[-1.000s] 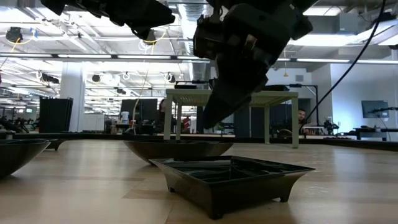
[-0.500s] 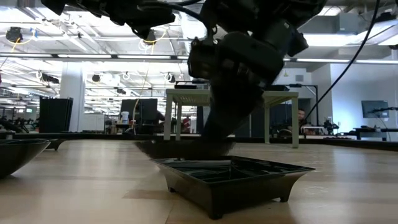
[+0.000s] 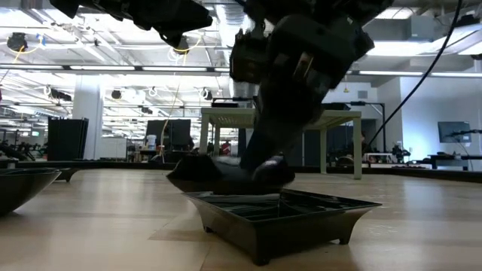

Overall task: Pick & Place Mini shaped plates
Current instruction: Stack the leaf shaped plate on top of the other leaf shaped plate on the shelf

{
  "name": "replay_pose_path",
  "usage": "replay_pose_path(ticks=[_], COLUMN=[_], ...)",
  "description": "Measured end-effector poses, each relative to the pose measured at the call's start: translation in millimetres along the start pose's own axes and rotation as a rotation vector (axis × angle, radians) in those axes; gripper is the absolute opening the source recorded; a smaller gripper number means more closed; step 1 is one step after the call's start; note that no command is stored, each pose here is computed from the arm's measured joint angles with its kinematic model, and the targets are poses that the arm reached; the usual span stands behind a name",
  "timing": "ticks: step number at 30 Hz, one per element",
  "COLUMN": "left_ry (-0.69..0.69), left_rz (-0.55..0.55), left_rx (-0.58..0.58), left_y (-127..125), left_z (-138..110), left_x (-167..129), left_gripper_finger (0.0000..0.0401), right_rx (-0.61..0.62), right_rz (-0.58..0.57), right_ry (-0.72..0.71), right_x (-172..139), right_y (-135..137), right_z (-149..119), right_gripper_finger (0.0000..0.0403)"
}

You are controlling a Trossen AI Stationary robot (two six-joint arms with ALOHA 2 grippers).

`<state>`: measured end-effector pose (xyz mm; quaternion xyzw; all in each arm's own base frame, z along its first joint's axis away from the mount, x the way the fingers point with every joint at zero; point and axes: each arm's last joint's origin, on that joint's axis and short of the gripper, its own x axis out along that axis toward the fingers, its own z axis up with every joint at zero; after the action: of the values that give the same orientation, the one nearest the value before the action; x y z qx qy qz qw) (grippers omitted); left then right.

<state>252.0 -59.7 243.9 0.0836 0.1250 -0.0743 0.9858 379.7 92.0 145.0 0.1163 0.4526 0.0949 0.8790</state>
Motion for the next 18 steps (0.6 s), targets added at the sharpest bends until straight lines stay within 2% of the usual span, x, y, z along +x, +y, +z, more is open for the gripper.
replay_pose_path(ticks=[3,8,18], left_ry=[-0.002,-0.002,-0.002], left_rz=[0.000,0.000,0.000], left_rx=[0.000,0.000,0.000], left_y=[0.0,0.0,0.0], left_z=[0.3,0.3,0.3], left_x=[0.0,0.0,0.0], left_gripper_finger=[0.0081,0.0081,0.0081], right_rx=[0.016,0.117,0.176], right_rz=[-0.006,-0.042,-0.454], right_ry=[-0.003,0.000,-0.095], right_x=[-16.8,-60.5,-182.3], right_y=[1.5,-3.7,-15.5], right_z=[4.6,13.1,5.1], right_gripper_finger=[0.0003,0.0003,0.0002])
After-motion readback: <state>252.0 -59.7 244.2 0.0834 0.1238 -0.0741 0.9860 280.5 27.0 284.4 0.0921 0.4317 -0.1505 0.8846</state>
